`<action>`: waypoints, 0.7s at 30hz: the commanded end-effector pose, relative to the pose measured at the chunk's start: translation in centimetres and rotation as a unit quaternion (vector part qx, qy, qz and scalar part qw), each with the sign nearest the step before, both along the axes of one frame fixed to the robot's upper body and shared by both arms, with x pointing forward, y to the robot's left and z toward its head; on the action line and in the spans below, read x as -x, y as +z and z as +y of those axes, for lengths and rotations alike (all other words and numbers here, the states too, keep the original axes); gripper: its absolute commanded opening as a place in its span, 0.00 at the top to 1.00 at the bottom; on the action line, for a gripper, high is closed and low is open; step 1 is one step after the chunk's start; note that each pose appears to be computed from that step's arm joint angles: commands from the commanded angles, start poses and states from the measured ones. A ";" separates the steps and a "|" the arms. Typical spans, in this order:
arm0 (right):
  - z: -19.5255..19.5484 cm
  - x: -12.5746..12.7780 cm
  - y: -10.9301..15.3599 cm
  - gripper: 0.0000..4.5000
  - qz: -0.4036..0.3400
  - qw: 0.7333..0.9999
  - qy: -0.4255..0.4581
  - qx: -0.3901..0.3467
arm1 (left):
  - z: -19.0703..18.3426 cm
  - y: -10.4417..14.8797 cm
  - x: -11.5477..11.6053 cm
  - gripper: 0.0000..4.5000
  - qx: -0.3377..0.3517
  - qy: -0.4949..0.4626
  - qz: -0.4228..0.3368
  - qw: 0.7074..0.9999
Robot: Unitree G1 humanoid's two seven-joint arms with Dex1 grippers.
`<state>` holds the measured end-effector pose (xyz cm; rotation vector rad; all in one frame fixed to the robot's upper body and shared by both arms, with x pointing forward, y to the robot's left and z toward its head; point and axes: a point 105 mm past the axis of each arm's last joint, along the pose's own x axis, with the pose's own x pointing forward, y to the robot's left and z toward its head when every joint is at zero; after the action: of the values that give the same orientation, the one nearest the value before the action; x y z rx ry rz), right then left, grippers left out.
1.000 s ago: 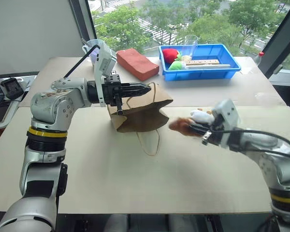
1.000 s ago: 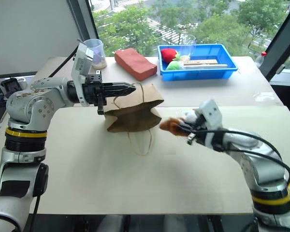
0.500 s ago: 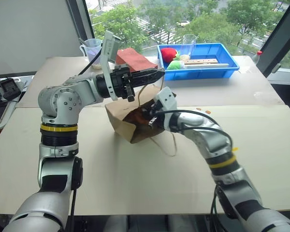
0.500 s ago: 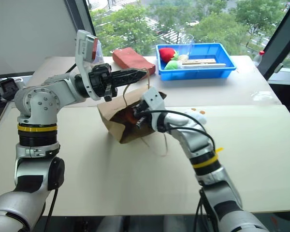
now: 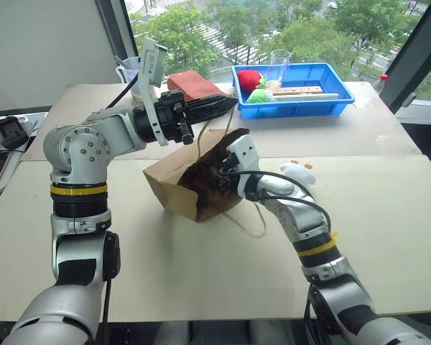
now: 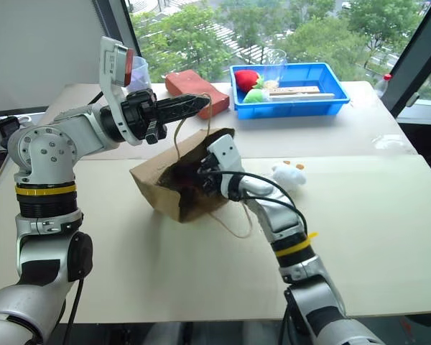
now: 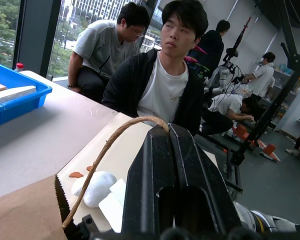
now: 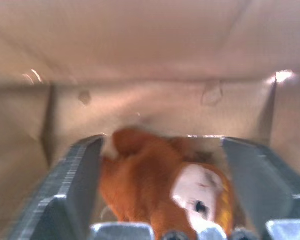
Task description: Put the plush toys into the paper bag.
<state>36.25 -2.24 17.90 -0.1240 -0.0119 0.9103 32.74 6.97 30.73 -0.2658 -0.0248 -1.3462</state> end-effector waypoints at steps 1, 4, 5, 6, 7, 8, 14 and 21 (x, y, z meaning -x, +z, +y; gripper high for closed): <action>-2.5 1.6 3.0 0.00 -0.033 0.999 0.012 -0.012 | 0.7 0.8 0.7 1.00 -0.001 0.000 -0.032 0.999; -5.7 2.7 2.0 0.00 -0.028 0.999 0.009 0.045 | 1.0 0.6 0.5 1.00 -0.006 0.006 -0.033 0.999; -7.1 3.0 1.6 0.00 -0.026 0.998 0.002 0.065 | 1.2 0.5 0.5 1.00 -0.010 0.008 -0.033 0.999; -7.9 3.1 1.3 0.00 -0.024 0.997 -0.003 0.077 | 1.2 0.4 0.4 1.00 -0.012 0.009 -0.033 0.999; -8.9 3.1 1.1 0.00 -0.018 0.996 -0.016 0.084 | 1.3 0.3 0.5 1.00 -0.016 0.008 -0.034 0.999; -11.6 2.3 0.4 0.00 -0.011 0.992 -0.061 0.107 | 1.4 0.3 0.5 1.00 -0.017 0.007 -0.034 0.999; -19.9 -1.5 -2.1 0.00 0.014 0.961 -0.230 0.154 | 1.2 0.1 0.6 1.00 -0.022 0.001 -0.038 0.999; -20.4 -3.4 -4.8 0.18 0.049 0.957 -0.246 0.146 | 1.0 0.3 0.6 1.00 -0.025 -0.004 -0.042 0.999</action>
<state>39.19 -22.55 11.88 -0.3391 0.2836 0.4219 32.48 7.82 29.80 -0.1967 -0.0067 -1.3586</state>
